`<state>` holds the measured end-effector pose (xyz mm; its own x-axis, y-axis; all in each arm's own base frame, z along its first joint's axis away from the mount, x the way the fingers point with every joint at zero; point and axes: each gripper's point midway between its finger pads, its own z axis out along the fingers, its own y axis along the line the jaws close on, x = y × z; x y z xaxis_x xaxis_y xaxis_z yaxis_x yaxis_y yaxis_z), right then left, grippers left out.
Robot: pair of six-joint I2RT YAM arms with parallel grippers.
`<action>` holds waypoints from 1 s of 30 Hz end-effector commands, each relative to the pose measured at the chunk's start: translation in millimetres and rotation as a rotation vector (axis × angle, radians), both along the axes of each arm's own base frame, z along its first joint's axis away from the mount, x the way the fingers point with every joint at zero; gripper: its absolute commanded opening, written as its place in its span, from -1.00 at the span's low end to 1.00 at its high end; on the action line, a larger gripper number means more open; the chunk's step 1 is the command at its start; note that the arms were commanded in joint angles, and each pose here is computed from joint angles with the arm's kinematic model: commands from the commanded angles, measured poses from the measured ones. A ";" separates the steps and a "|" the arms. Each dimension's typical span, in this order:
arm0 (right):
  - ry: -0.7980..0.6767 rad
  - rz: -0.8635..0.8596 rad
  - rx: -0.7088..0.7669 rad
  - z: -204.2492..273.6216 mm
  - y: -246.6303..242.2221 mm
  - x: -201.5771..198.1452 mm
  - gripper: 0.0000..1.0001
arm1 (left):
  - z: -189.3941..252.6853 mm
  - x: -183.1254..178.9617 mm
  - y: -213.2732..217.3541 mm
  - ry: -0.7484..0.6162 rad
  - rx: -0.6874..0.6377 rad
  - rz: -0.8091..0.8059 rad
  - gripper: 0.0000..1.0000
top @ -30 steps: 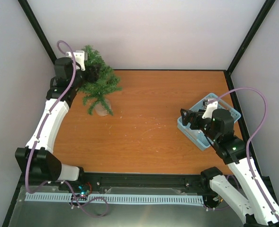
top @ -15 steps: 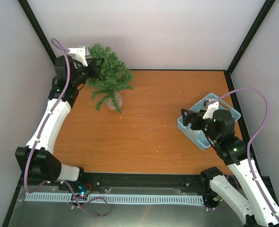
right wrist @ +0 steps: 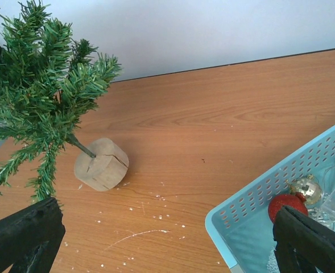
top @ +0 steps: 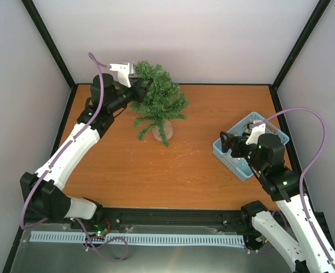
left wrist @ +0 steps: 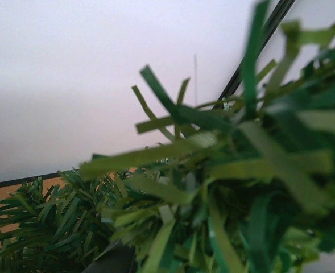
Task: Decorate the small christmas tree
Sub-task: Move the christmas tree to the center of the board.
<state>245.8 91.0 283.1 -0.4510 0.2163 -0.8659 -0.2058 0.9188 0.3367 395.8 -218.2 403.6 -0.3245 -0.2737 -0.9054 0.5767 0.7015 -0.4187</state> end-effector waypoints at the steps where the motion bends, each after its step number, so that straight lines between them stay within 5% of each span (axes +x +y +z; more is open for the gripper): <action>1: -0.024 -0.023 -0.013 6.5 -6.1 -0.6 1.00 | 42.6 -8.5 -2.5 -0.160 -0.028 0.013 -0.99; 19: 0.009 -0.056 -0.036 -4.5 -10.2 6.1 1.00 | 1.7 -15.4 -21.6 -0.064 0.022 -0.106 -0.78; 26: 0.014 -0.068 -0.046 -5.5 -12.5 6.8 1.00 | 2.4 -21.9 -24.7 -0.053 0.023 -0.140 0.14; 30: 0.019 -0.072 -0.057 -7.2 -13.5 7.9 1.00 | 6.6 -29.0 -23.3 -0.051 0.018 -0.151 0.38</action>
